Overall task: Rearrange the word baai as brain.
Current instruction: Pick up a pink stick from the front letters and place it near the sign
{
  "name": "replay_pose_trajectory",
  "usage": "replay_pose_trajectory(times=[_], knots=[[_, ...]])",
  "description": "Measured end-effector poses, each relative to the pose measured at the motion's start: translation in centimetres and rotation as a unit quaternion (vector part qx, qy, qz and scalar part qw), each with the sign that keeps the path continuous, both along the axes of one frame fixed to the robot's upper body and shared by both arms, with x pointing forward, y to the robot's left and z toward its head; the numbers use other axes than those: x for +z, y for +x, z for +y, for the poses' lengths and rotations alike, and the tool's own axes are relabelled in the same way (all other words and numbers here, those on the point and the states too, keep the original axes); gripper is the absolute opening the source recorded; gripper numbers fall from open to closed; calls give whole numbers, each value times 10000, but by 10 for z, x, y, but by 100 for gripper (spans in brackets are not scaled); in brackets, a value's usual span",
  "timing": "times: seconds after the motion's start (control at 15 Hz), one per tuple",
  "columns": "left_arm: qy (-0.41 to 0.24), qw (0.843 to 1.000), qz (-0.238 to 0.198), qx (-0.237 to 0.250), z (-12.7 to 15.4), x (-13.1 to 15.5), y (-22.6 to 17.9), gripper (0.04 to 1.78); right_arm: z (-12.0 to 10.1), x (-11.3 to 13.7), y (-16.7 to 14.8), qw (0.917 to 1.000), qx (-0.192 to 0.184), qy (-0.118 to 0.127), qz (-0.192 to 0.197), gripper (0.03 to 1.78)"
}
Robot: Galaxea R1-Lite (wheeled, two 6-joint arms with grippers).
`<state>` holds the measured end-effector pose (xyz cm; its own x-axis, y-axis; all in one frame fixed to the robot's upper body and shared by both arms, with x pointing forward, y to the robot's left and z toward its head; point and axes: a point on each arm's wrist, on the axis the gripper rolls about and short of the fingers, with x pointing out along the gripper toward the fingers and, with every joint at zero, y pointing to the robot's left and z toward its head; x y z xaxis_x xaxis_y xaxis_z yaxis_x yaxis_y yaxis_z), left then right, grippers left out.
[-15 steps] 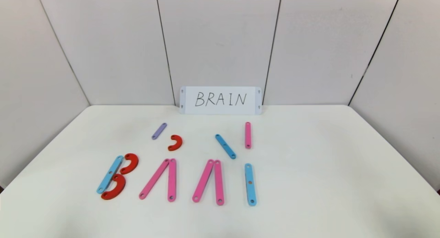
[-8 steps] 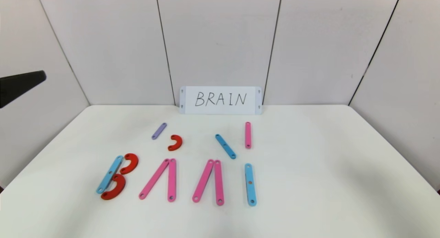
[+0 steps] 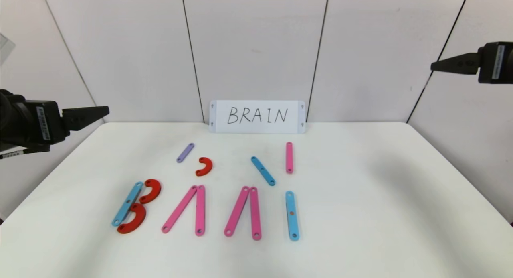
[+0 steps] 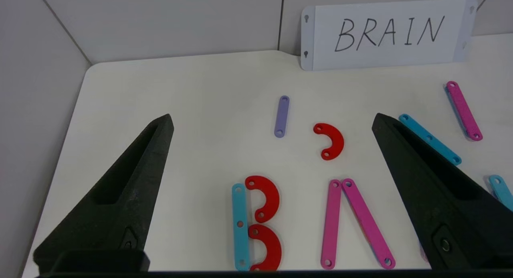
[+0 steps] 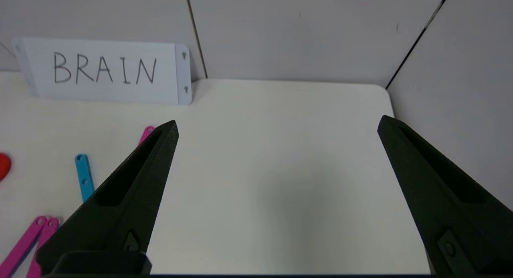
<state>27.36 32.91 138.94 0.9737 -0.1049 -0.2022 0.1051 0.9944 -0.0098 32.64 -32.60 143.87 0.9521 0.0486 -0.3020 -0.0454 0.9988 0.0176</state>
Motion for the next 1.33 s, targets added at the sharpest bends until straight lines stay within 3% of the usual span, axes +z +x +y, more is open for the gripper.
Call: replay_pose_trajectory(times=[0.2, 0.33, 0.47, 0.6, 0.73, 1.33], knots=[[78, 9994, 342, 1, 1, -11, 12, 174, 2, -21, 13, 9958, 32, -45, 911, 174], [291, 9980, 565, 21, 4, -18, 17, 174, 4, -28, 14, 9878, 68, -99, 1550, 174], [341, 9972, 669, 45, 5, -22, 22, 174, 7, -33, 12, 9732, 140, -142, 2292, 174], [343, 9965, 765, 50, 6, -25, 27, 174, 15, -47, 12, 9532, 325, -239, 2997, 174], [345, 9958, 851, 53, 6, -29, 32, 174, 23, -56, 12, 9468, 539, -279, 3160, 174], [141, 9916, 1246, -326, -15, -44, 54, 174, 28, -75, 28, 9424, 674, -140, 3274, 174]])
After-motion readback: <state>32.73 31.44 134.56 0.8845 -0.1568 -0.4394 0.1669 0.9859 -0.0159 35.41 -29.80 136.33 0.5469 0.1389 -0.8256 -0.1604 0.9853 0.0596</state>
